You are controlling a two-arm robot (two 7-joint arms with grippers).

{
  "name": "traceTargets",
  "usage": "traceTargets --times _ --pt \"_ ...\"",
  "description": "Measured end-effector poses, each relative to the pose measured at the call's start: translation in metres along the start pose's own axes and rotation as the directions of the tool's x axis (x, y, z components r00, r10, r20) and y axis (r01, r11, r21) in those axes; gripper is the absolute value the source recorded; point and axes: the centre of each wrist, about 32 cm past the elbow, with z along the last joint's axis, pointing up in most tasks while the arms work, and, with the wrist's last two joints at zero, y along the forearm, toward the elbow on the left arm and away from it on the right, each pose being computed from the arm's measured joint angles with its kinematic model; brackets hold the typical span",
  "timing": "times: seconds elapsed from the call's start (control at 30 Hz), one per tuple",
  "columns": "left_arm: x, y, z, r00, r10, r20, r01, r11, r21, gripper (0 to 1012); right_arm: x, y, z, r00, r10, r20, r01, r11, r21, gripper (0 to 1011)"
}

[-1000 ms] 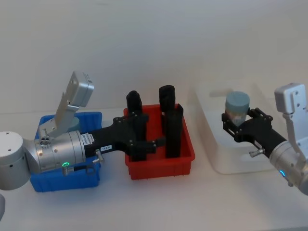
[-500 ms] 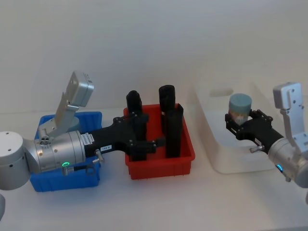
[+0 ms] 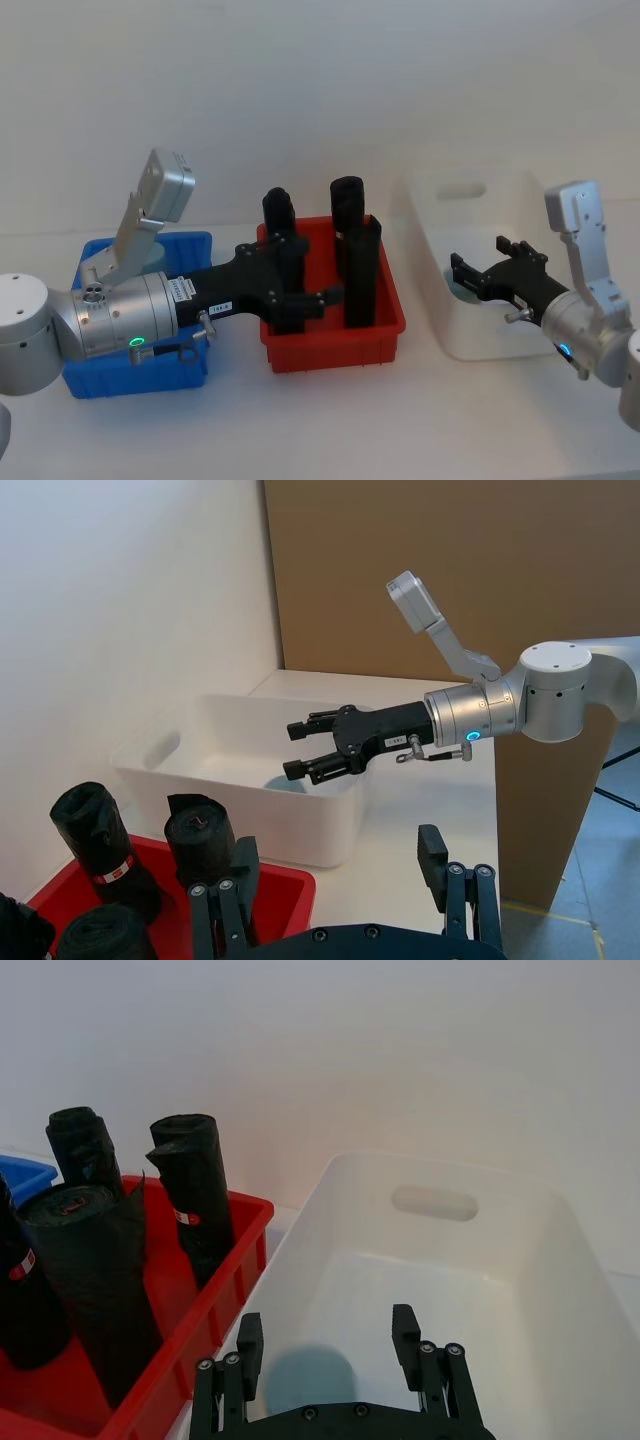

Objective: Pick the cotton swabs from the blue box and place them into the white box.

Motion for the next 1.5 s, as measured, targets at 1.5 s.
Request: traceTargets --times 1.5 --pt "-0.0136 -0.0053 -0.0066 0.9962 0.084 0.023 -0.084 0.9964 0.008 1004 -0.012 -0.026 0.002 0.999 -0.023 0.024 0.019 0.988 0.152 1001"
